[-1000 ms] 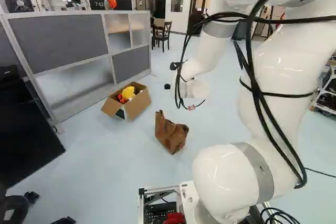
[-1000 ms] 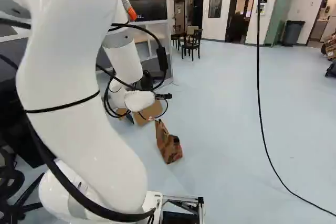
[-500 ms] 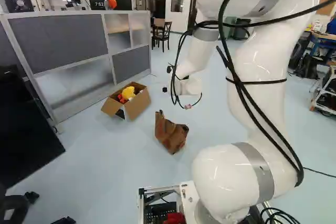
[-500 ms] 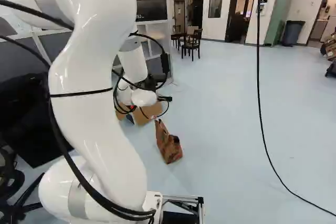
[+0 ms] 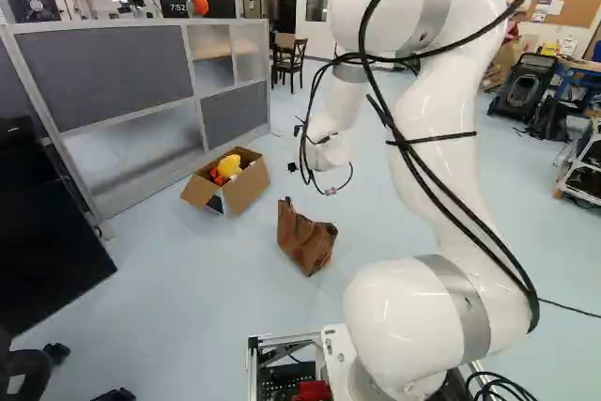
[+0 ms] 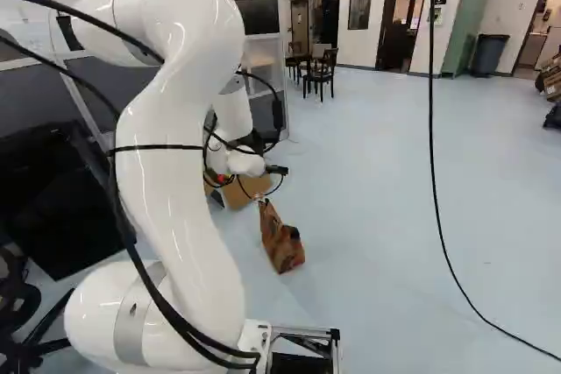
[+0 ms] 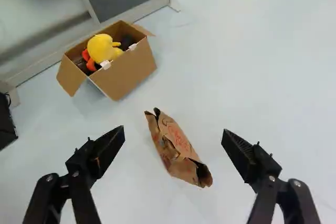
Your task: Pick up the grocery bag from the ground
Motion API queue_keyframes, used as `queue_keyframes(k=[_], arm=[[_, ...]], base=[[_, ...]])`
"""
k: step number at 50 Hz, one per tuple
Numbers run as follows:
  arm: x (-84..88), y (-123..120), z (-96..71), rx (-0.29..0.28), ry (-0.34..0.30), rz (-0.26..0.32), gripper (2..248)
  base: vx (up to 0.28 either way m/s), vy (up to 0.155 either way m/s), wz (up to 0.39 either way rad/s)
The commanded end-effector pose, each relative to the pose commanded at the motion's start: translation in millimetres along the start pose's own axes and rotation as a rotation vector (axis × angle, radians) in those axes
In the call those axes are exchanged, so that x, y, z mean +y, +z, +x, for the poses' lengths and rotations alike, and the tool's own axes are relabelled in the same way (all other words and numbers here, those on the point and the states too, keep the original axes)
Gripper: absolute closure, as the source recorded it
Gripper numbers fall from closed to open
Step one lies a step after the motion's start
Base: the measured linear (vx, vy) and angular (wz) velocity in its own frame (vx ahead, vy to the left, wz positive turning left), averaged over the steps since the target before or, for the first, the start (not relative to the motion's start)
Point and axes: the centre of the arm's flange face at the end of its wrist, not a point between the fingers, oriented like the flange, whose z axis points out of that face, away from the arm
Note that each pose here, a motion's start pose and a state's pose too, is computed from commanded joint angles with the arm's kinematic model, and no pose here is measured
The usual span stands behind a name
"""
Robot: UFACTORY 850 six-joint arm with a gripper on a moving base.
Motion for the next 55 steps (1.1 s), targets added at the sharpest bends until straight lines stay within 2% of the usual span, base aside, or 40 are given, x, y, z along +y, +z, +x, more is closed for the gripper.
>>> queue_keyframes(k=[23, 55], arm=[[-2.9, 59, -4.7, -0.136, -0.004, 0.004, 3], [-2.2, 136, -10.8, -0.252, -0.003, 0.002, 3]], base=[[0.000, 0.000, 0.000], [0.000, 0.000, 0.000]])
